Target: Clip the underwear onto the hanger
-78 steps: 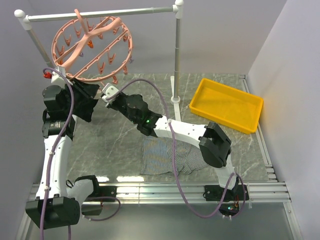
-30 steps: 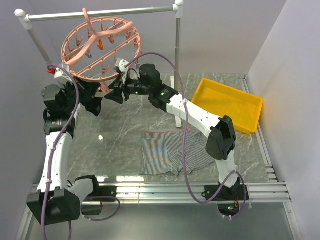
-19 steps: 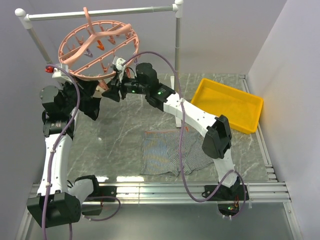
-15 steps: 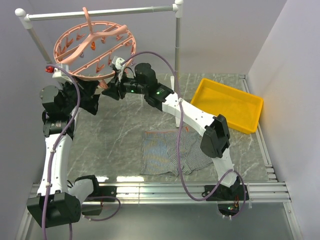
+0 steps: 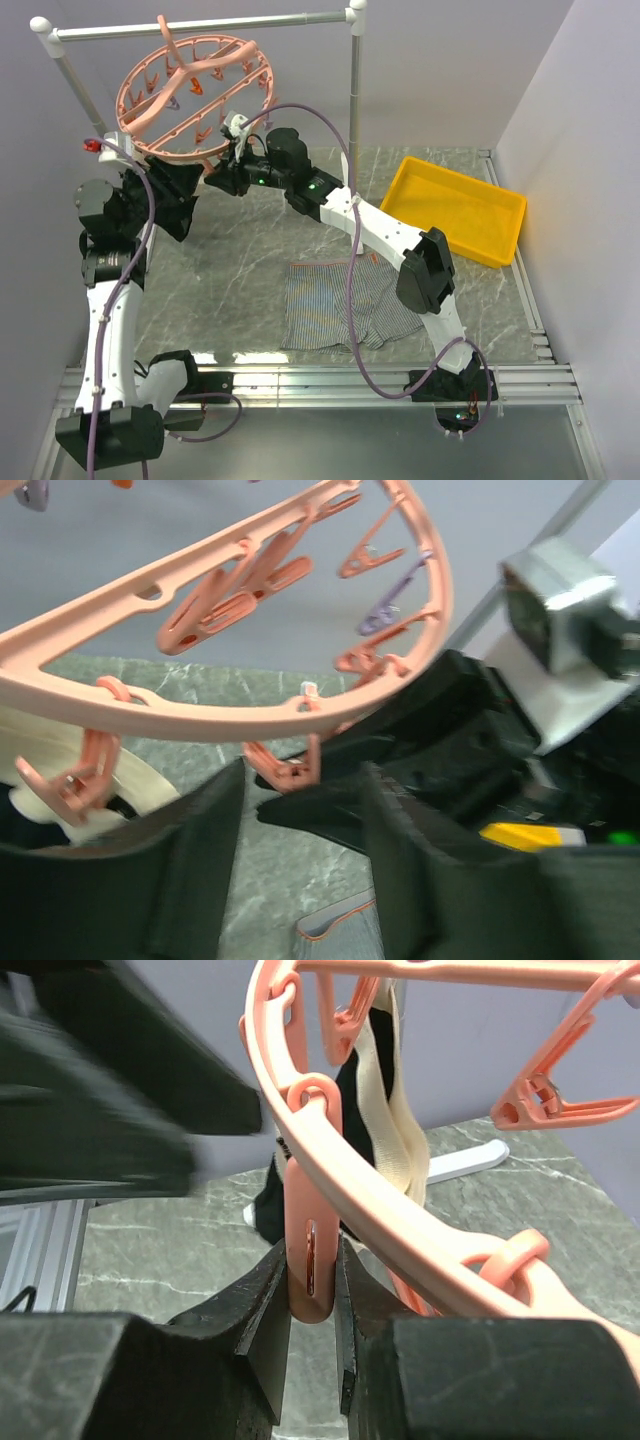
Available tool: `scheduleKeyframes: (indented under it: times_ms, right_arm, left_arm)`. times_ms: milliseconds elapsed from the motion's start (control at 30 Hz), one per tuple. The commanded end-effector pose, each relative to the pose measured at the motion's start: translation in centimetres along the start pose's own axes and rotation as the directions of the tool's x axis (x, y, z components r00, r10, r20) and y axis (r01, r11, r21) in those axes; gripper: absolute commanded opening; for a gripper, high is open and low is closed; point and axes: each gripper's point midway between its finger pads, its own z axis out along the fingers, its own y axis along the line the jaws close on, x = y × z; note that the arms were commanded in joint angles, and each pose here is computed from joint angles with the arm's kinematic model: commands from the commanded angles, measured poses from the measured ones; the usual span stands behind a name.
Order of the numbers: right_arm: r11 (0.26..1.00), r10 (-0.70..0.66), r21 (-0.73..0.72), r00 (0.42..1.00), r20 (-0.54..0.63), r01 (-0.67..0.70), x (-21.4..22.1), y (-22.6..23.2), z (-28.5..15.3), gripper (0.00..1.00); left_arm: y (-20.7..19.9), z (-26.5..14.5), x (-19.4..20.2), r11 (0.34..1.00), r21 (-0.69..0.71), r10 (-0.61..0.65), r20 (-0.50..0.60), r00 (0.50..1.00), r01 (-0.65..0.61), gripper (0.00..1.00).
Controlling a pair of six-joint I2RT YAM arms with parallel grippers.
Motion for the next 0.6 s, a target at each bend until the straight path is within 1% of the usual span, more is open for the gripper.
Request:
scheduleKeyframes:
  times_ms: [0, 33, 100, 133, 267, 367, 400, 500, 533, 567]
  right_arm:
    - [0.999, -0.04, 0.025, 0.992, 0.115, 0.038, -4.0, -0.1, 0.0, 0.0]
    - [0.999, -0.04, 0.03, 0.992, 0.117, 0.037, -4.0, -0.3, -0.1, 0.0]
    - [0.999, -0.044, 0.029, 0.991, 0.128, 0.04, -4.2, -0.2, 0.0, 0.0]
    - [0.999, -0.043, 0.034, 0.991, 0.13, 0.039, -4.3, -0.3, 0.0, 0.0]
    - [0.998, -0.056, 0.042, 0.989, 0.14, 0.051, -4.5, -0.3, 0.0, 0.0]
    - [0.997, -0.063, 0.042, 0.987, 0.145, 0.058, -4.7, -0.1, 0.0, 0.0]
    - [0.997, -0.067, 0.043, 0.987, 0.149, 0.061, -4.8, -0.1, -0.1, 0.0]
    - [0.997, -0.072, 0.038, 0.986, 0.151, 0.067, -4.8, 0.2, 0.1, 0.0]
    - [0.997, -0.073, 0.035, 0.986, 0.15, 0.068, -4.7, 0.3, 0.2, 0.0]
    - [0.997, -0.077, 0.028, 0.985, 0.153, 0.073, -4.9, 0.6, 0.2, 0.0]
  left_arm:
    - [-2.4, -1.4, -2.9, 1.0, 0.023, -0.015, 0.074, 0.997, 0.013, 0.58]
    - [-2.4, -1.3, -2.7, 0.999, 0.023, -0.043, 0.065, 0.997, 0.041, 0.62]
    - [-1.9, -0.9, -2.5, 0.997, 0.004, -0.076, 0.053, 0.996, 0.076, 0.65]
    - [-1.4, -0.5, -2.0, 0.993, -0.011, -0.119, 0.033, 0.992, 0.119, 0.66]
    - [-1.0, 0.3, -1.7, 0.985, -0.016, -0.171, 0.015, 0.985, 0.171, 0.69]
    - [-0.8, 0.9, -1.8, 0.985, -0.027, -0.168, 0.033, 0.985, 0.169, 0.67]
    - [-0.8, 1.0, -1.6, 0.985, -0.027, -0.171, 0.031, 0.985, 0.171, 0.63]
    - [-0.9, 1.4, -1.5, 0.983, -0.022, -0.183, 0.034, 0.983, 0.184, 0.58]
    - [-0.9, 1.6, -1.4, 0.982, -0.023, -0.188, 0.031, 0.982, 0.188, 0.58]
    - [-1.0, 1.8, -1.9, 0.984, -0.015, -0.177, 0.053, 0.983, 0.178, 0.58]
